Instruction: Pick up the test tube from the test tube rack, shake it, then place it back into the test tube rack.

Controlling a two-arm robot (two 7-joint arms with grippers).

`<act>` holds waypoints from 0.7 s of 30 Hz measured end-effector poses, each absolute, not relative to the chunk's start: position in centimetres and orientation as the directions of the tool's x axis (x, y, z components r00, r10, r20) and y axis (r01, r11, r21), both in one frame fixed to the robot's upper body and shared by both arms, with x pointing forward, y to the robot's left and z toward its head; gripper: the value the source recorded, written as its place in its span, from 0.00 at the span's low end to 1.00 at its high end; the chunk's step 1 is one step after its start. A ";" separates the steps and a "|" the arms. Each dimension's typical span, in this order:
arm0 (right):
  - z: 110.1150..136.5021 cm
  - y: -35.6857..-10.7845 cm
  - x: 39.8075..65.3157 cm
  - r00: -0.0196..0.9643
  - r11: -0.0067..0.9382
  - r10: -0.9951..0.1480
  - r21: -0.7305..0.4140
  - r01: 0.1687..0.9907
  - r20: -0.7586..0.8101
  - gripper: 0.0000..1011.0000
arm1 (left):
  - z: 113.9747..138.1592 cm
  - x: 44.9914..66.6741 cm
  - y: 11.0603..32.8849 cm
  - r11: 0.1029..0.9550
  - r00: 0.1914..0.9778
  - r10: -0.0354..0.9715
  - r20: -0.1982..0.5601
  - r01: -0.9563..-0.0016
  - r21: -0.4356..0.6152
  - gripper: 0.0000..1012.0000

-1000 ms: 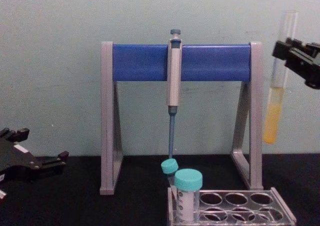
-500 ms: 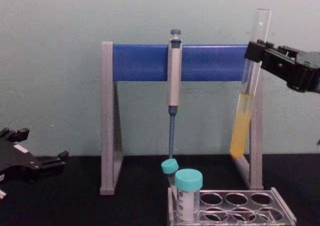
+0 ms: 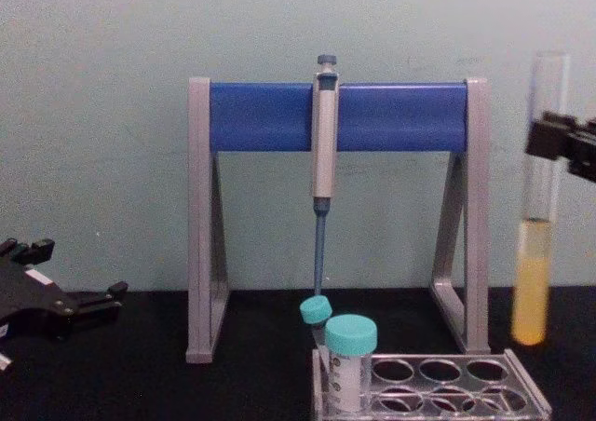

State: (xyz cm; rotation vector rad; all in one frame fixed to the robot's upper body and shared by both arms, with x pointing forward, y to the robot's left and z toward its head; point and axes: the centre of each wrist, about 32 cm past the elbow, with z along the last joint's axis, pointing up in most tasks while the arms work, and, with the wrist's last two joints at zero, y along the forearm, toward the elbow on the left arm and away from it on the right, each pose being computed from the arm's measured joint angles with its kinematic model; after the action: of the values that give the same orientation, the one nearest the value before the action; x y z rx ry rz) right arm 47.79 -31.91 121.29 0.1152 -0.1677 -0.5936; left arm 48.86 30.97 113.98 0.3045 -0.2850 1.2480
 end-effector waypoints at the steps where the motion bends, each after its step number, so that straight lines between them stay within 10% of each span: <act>1: 121.3 -32.3 47.6 0.802 0.813 -0.581 0.148 0.564 0.137 0.21 | 114.0 48.9 31.0 0.287 0.292 0.880 0.374 -0.955 0.070 0.99; 21: 120.9 -29.8 50.3 0.637 0.671 -0.741 0.191 0.716 0.214 0.21 | 114.0 48.9 31.0 0.287 0.292 0.880 0.374 -0.955 0.070 0.99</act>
State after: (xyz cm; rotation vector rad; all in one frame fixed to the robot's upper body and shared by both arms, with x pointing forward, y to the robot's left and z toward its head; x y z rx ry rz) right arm 50.32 -29.83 120.91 0.0907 -0.2853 -0.8330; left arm 48.86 30.97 113.97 0.3045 -0.2850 1.2479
